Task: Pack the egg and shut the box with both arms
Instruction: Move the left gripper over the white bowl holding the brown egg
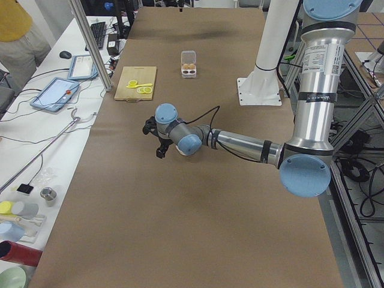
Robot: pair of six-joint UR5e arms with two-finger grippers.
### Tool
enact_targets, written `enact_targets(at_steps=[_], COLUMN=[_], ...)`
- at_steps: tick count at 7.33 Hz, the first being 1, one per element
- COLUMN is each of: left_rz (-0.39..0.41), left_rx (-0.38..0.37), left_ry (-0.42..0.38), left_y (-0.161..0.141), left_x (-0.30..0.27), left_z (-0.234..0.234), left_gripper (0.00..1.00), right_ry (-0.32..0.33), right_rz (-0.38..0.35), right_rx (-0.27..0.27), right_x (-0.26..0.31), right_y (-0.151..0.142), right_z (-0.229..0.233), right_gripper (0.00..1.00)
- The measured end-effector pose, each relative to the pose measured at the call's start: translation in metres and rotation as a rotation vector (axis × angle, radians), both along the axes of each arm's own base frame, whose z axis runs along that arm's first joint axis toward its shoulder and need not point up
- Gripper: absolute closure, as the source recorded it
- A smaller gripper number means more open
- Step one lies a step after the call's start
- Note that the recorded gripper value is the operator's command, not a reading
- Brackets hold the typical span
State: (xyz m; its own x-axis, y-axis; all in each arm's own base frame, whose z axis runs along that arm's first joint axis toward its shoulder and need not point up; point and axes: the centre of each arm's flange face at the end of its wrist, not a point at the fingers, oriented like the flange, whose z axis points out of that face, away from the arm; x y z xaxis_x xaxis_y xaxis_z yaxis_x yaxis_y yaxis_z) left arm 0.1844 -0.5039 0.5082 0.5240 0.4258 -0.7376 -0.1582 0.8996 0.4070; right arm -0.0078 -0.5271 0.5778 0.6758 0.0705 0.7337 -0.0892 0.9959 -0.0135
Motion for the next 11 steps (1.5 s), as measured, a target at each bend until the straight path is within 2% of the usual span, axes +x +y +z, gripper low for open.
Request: enact_targets(at_steps=[3, 5, 9, 11], left_rz=[0.029, 0.038, 0.033, 0.104], left_rx=[-0.037, -0.027, 0.045, 0.163], left_ry=[0.062, 0.087, 0.09, 0.065], left_y=[0.021, 0.029, 0.034, 0.035], left_x=[0.028, 0.034, 0.031, 0.031], left_z=[-0.029, -0.032, -0.026, -0.019], left_gripper=[0.02, 0.02, 0.02, 0.02], right_ry=[0.001, 0.002, -0.013, -0.036], right_rz=[0.0, 0.0, -0.002, -0.008], right_rx=[-0.009, -0.013, 0.008, 0.009], right_x=[0.0, 0.001, -0.001, -0.002], right_y=[0.003, 0.006, -0.001, 0.0], right_z=[0.004, 0.007, -0.006, -0.009], right_gripper=[0.0, 0.0, 0.0, 0.0])
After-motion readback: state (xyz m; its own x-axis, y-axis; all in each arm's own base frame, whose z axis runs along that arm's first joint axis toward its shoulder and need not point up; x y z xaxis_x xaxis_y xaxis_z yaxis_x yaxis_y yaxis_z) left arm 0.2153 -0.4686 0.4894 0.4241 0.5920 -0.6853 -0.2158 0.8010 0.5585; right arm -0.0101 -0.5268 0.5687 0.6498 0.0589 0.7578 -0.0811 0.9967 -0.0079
